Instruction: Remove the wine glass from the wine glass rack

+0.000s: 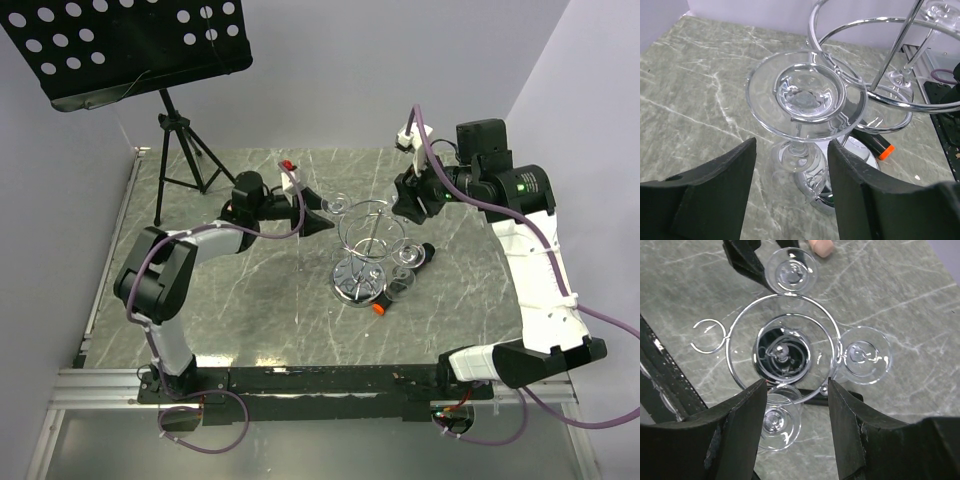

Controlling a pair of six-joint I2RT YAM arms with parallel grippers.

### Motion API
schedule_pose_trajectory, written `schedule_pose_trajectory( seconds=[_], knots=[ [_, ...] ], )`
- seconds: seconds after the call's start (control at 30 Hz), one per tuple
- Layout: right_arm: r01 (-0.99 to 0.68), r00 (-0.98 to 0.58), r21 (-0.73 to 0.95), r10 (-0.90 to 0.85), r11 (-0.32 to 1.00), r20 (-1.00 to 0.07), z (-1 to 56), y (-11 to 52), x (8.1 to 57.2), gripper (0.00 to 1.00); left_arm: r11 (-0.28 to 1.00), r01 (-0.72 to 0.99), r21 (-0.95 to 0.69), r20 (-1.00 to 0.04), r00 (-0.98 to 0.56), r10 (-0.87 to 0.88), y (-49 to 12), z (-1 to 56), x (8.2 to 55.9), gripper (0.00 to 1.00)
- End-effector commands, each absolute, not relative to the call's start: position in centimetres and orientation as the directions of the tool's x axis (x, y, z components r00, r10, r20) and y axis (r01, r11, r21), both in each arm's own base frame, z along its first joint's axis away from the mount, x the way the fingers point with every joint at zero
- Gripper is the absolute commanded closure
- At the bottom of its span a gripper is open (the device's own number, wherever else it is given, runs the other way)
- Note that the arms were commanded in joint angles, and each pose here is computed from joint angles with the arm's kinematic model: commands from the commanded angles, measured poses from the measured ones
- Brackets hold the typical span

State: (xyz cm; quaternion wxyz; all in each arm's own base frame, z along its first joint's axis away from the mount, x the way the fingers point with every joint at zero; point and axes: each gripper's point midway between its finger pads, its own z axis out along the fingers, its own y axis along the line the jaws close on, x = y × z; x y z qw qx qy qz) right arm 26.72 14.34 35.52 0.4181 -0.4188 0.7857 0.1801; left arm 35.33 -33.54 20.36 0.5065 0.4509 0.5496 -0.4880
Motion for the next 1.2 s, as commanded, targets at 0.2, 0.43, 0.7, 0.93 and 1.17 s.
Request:
schedule_pose_trajectory(
  seconds=[0.2, 0.43, 0.7, 0.93, 1.17],
  knots=[
    [-0.756, -0.280, -0.156, -0.529, 0.636, -0.801, 37.7, 12.9, 27.7, 0.41, 0.040, 0.997, -0.059, -0.996, -0.056, -0.070, -35.5, 20.0, 34.3, 0.44],
    [-0.759, -0.300, -0.145, -0.538, 0.635, -0.788, 36.5, 13.1, 27.8, 0.41, 0.025, 0.998, -0.058, -0.996, -0.056, -0.076, -36.8, 19.6, 34.0, 0.48],
    [-0.755, -0.299, -0.153, -0.541, 0.638, -0.786, 36.5, 13.1, 28.0, 0.41, 0.020, 0.998, -0.064, -0.996, -0.063, -0.058, -37.4, 18.8, 34.0, 0.53],
    [-0.750, -0.304, -0.155, -0.543, 0.643, -0.783, 36.3, 13.1, 28.0, 0.41, 0.031, 0.996, -0.079, -0.995, -0.077, -0.063, -37.2, 18.5, 34.1, 0.56],
    [-0.749, -0.304, -0.159, -0.546, 0.644, -0.780, 36.2, 13.2, 28.3, 0.41, 0.039, 0.997, -0.071, -0.995, -0.068, -0.071, -37.1, 19.0, 34.5, 0.67]
  ],
)
